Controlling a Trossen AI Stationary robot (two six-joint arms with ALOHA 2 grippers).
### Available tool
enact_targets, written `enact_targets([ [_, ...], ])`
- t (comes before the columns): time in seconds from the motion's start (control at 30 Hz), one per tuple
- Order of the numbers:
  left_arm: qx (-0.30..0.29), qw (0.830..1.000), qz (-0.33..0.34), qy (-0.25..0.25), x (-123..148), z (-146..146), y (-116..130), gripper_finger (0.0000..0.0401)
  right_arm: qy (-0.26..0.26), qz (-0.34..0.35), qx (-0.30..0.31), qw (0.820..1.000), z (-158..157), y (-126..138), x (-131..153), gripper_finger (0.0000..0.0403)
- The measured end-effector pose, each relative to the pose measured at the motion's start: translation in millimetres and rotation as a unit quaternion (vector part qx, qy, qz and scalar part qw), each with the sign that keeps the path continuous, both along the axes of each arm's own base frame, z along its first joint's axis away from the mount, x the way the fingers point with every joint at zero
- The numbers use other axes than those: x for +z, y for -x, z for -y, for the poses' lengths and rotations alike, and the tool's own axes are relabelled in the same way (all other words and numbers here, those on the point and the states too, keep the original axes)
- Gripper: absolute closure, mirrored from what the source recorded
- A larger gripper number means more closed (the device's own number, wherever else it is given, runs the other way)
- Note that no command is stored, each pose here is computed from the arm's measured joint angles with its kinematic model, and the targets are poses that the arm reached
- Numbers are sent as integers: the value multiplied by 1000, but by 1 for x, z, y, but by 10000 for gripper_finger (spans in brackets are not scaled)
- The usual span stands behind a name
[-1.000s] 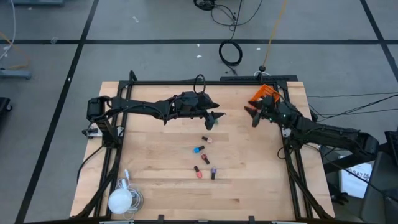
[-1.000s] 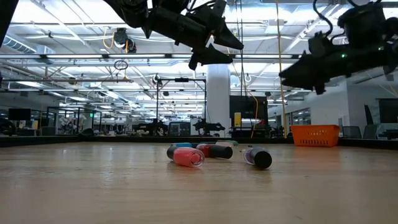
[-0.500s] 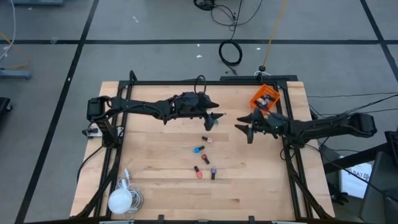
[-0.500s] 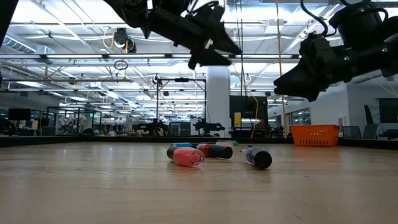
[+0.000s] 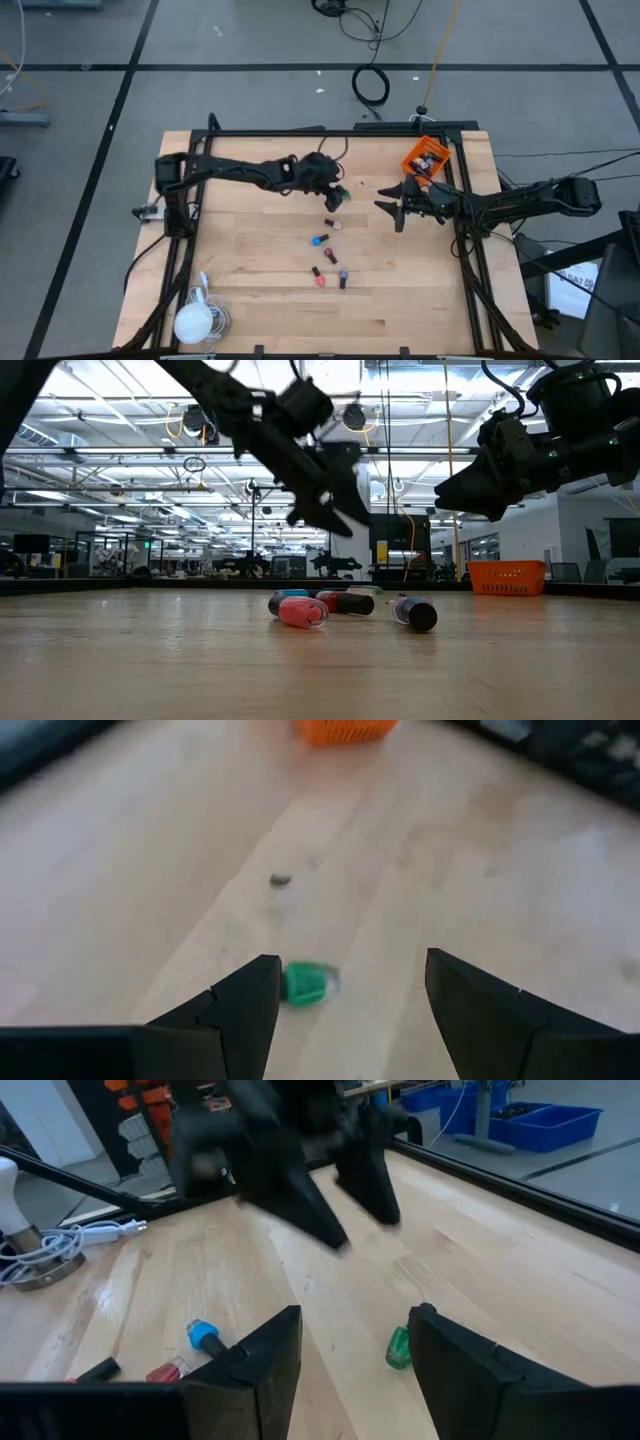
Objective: Pick & Place Nail Polish
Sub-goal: Put the green nail polish bottle into the orange basket
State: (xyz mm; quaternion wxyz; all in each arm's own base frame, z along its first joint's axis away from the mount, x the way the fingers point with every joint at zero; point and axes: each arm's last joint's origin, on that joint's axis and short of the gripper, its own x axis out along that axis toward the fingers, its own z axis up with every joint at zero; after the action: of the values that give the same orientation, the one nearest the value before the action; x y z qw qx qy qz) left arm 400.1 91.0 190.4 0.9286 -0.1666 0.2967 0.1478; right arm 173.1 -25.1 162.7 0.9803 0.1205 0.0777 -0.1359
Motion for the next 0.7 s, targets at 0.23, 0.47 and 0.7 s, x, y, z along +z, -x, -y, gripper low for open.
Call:
enact_targets([
  [0.23,57,998,-34,-17,-40,-19,-17,158,0,-1,0,1000,0,0,0,232],
  [0.47,73,995,-61,-32,-52,-30,-23,158,0,-5,0,1000,0,0,-1,232],
  [0.7,69,991,-105,-43,-57,-28,-18,158,3,-5,-1,1000,0,0,-1,232],
])
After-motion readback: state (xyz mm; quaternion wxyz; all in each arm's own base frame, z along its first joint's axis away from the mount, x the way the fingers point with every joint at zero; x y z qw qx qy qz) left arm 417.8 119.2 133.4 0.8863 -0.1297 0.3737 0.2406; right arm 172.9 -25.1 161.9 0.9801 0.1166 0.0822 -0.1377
